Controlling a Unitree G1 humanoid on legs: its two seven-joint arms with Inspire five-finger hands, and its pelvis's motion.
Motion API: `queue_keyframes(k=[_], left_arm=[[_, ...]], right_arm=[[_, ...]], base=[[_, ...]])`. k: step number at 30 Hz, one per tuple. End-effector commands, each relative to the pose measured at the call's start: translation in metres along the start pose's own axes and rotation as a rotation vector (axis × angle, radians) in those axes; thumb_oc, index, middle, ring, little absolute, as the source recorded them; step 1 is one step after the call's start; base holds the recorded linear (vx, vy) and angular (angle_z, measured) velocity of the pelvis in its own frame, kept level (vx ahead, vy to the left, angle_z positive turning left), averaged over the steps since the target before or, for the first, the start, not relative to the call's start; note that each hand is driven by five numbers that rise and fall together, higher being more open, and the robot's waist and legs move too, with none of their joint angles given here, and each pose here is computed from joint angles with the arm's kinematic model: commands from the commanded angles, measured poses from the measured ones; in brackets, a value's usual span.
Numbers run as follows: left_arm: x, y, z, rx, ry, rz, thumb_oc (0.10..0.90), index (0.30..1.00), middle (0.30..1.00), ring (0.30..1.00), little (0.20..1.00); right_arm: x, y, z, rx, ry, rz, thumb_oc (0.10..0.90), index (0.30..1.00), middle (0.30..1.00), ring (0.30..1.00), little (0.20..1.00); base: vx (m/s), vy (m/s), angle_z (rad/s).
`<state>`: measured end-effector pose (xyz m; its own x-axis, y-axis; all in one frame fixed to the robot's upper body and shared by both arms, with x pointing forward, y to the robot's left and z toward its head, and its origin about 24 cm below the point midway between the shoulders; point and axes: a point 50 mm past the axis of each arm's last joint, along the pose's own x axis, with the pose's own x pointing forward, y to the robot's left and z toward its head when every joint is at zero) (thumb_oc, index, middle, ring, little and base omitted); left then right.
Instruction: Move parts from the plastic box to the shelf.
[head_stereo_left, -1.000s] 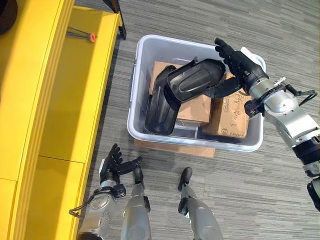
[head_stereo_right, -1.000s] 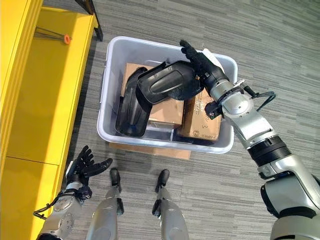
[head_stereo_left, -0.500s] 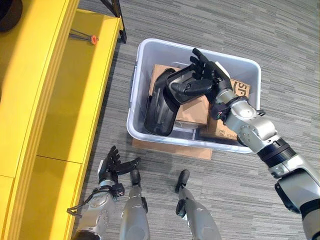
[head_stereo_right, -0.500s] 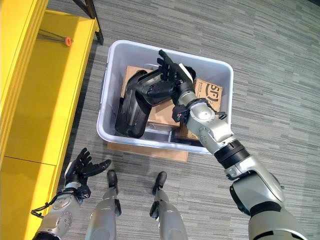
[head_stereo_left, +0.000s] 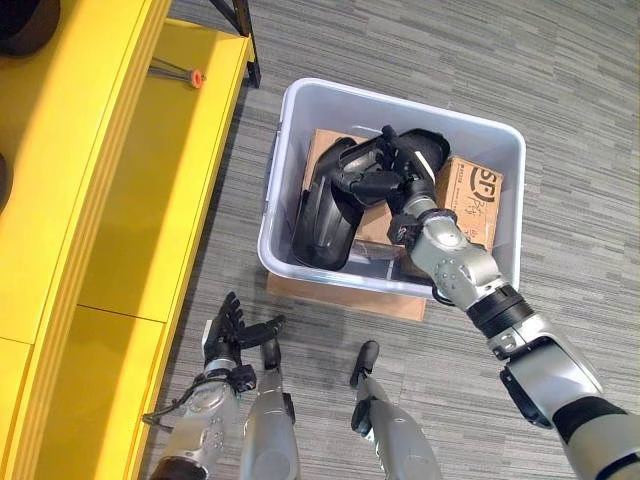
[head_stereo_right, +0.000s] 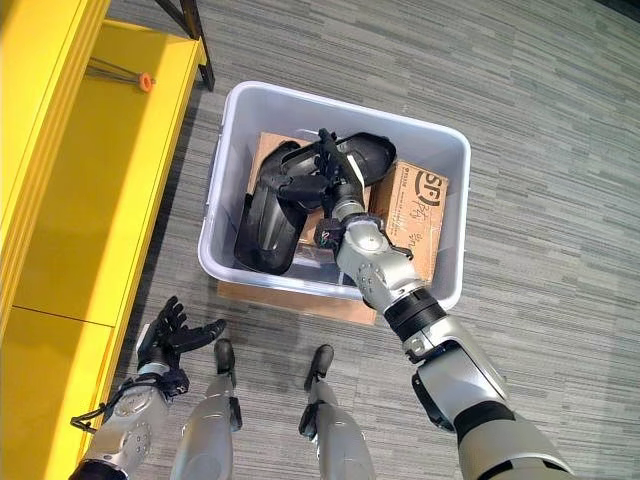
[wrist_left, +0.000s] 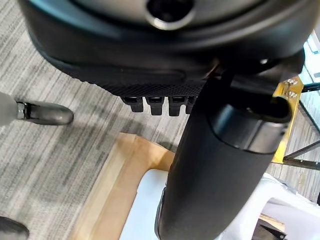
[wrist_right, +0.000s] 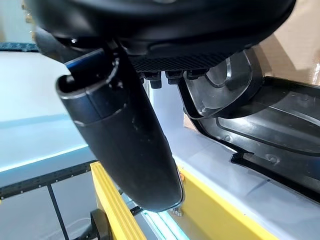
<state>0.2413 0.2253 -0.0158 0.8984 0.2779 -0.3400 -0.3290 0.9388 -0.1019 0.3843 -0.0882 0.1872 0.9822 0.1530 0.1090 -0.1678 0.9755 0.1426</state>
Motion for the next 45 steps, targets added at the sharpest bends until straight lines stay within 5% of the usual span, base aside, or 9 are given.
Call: queue_keyframes(k=[1, 15, 45], left_arm=[[-0.005, -0.004, 0.015, -0.005, -0.098, -0.028, 0.9, 1.0, 1.0, 1.0, 1.0], [-0.006, -0.007, 0.014, -0.016, -0.117, -0.014, 0.9, 1.0, 1.0, 1.0, 1.0], [-0.003, -0.011, 0.017, -0.013, -0.132, -0.018, 0.9, 1.0, 1.0, 1.0, 1.0]], right_arm=[[0.012, 0.006, 0.058, -0.015, -0.239, -0.026, 0.9, 1.0, 1.0, 1.0, 1.0], [0.025, -0.009, 0.073, -0.269, -0.283, -0.179, 0.9, 1.0, 1.0, 1.0, 1.0], [0.032, 0.013, 0.072, -0.204, -0.269, -0.177, 0.9, 1.0, 1.0, 1.0, 1.0]], base=[[0.0, 0.0, 0.0], [0.0, 0.002, 0.01], [0.0, 0.002, 0.02]])
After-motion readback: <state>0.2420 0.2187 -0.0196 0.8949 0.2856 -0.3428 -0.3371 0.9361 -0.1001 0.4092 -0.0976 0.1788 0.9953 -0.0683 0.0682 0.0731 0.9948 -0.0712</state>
